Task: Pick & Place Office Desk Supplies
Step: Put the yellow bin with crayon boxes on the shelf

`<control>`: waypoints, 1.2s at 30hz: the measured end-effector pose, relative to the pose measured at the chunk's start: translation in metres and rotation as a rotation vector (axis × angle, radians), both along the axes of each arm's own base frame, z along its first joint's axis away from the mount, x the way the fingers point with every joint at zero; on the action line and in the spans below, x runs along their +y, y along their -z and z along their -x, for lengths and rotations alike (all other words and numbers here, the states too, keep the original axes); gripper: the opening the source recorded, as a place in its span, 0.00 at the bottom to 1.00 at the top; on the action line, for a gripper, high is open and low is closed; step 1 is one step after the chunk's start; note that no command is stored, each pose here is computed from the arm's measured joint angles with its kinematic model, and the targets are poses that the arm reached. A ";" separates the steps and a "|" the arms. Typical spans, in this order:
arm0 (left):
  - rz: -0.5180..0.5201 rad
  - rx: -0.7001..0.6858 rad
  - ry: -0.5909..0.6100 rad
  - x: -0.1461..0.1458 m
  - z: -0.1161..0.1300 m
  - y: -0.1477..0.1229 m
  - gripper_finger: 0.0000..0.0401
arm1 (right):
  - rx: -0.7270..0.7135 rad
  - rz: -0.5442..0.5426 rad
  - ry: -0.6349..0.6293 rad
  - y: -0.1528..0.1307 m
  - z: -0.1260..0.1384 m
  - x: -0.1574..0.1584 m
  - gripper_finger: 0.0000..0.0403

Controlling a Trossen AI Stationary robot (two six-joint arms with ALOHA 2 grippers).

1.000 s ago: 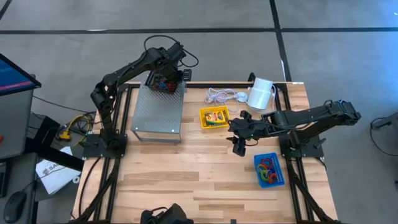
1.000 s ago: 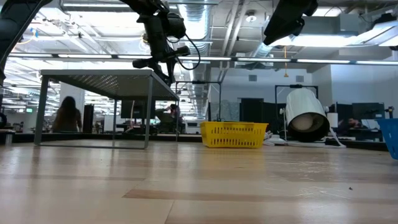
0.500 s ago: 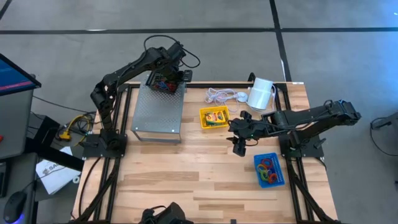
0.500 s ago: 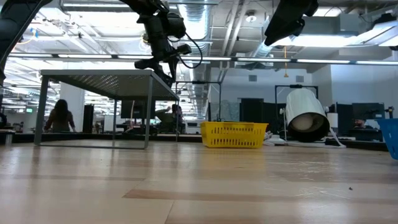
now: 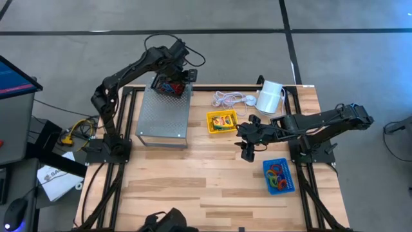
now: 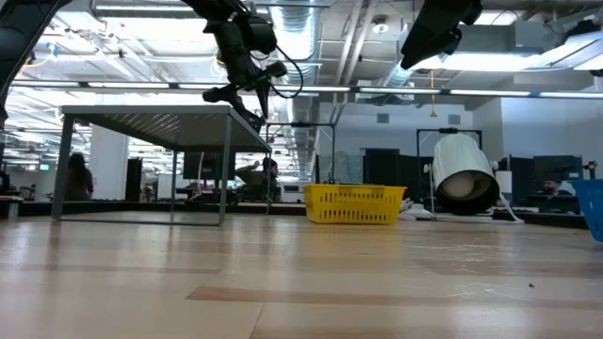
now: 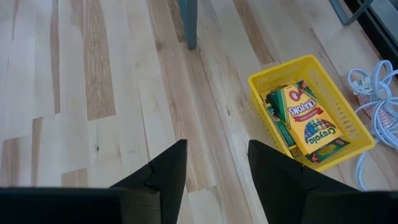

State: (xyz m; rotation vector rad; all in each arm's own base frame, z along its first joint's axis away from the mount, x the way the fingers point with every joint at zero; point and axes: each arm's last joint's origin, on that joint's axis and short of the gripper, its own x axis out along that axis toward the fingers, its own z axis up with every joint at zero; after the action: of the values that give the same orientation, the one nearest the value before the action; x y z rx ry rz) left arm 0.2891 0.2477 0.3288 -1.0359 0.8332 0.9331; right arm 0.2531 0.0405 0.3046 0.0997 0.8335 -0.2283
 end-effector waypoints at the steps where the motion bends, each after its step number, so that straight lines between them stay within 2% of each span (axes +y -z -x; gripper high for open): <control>1: -0.009 -0.017 0.003 -0.001 0.001 -0.003 0.44 | 0.000 0.000 0.000 0.000 0.000 0.000 0.42; 8: -0.083 -0.082 0.084 -0.012 0.020 -0.035 0.44 | -0.003 0.008 -0.007 0.000 0.000 0.000 0.42; 14: -0.243 -0.117 0.288 -0.037 0.041 -0.071 0.43 | 0.007 0.032 -0.036 0.000 0.000 0.000 0.42; 19: -0.429 -0.111 0.568 -0.073 0.047 -0.097 0.42 | 0.067 0.054 -0.052 0.003 0.004 -0.001 0.42; 24: -0.545 -0.113 0.850 -0.119 0.026 -0.104 0.42 | 0.090 0.058 -0.054 0.005 0.006 -0.001 0.42; 29: -0.602 -0.076 1.087 -0.163 -0.005 -0.093 0.42 | 0.087 0.050 -0.050 0.005 0.006 0.001 0.42; 36: -0.644 0.041 1.283 -0.202 -0.041 -0.066 0.42 | 0.161 0.050 -0.041 0.009 0.013 0.002 0.42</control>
State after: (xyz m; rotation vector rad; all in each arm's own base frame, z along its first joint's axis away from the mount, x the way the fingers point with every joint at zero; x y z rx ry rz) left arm 0.3300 0.0459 0.3950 0.1683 0.9178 0.0589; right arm 0.2401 0.0426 0.2958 0.0174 0.9883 -0.2201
